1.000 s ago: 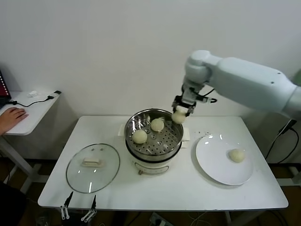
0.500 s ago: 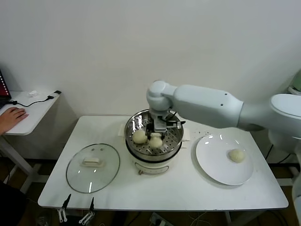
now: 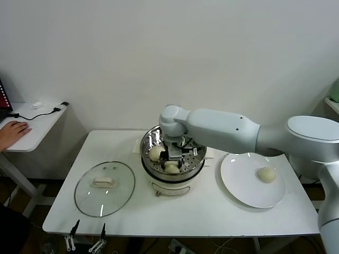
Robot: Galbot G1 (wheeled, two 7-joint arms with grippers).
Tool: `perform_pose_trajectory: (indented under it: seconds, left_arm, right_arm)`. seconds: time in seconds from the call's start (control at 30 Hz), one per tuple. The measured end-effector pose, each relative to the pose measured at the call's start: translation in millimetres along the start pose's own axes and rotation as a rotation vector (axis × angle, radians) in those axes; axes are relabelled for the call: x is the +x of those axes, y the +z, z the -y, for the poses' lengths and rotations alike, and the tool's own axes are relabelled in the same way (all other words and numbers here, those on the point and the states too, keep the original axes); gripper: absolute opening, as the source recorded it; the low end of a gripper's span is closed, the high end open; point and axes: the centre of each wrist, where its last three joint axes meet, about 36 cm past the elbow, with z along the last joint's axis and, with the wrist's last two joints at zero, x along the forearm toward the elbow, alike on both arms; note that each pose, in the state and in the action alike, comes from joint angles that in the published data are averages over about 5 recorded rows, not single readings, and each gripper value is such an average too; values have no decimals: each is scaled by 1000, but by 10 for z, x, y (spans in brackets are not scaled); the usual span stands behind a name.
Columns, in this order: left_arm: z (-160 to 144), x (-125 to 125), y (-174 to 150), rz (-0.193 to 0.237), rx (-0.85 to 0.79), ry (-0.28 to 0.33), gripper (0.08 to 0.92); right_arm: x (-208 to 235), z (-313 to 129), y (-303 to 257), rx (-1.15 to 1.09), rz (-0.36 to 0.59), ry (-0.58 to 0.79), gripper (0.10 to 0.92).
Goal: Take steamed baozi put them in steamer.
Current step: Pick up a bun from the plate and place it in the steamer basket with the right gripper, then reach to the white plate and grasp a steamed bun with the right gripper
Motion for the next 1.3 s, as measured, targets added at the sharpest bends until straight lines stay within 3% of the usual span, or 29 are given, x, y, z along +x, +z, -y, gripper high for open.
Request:
perform_pose_trajectory:
  seconds: [0.2,0.53,0.7,0.93,1.3]
  left_arm:
    - [11,0,16,-4,1,2,823]
    - [27,-12,4,2,2,6,823]
    - [35,-13,-22,11,2,11,823]
    - [52,-29,-69,24,6,16,823]
    - [40,3,-71,16,-4,13,823]
  right_arm:
    - [76,-19,30,-6,-3,14,813]
    - [558,-420,230,-119,-45,62,823]
    - [847,-1012,384,-346,-83,119,823]
    - [1021,-2102,416,-844,-120,224,823]
    - [419,-3641,127,-1418,-92,232,823]
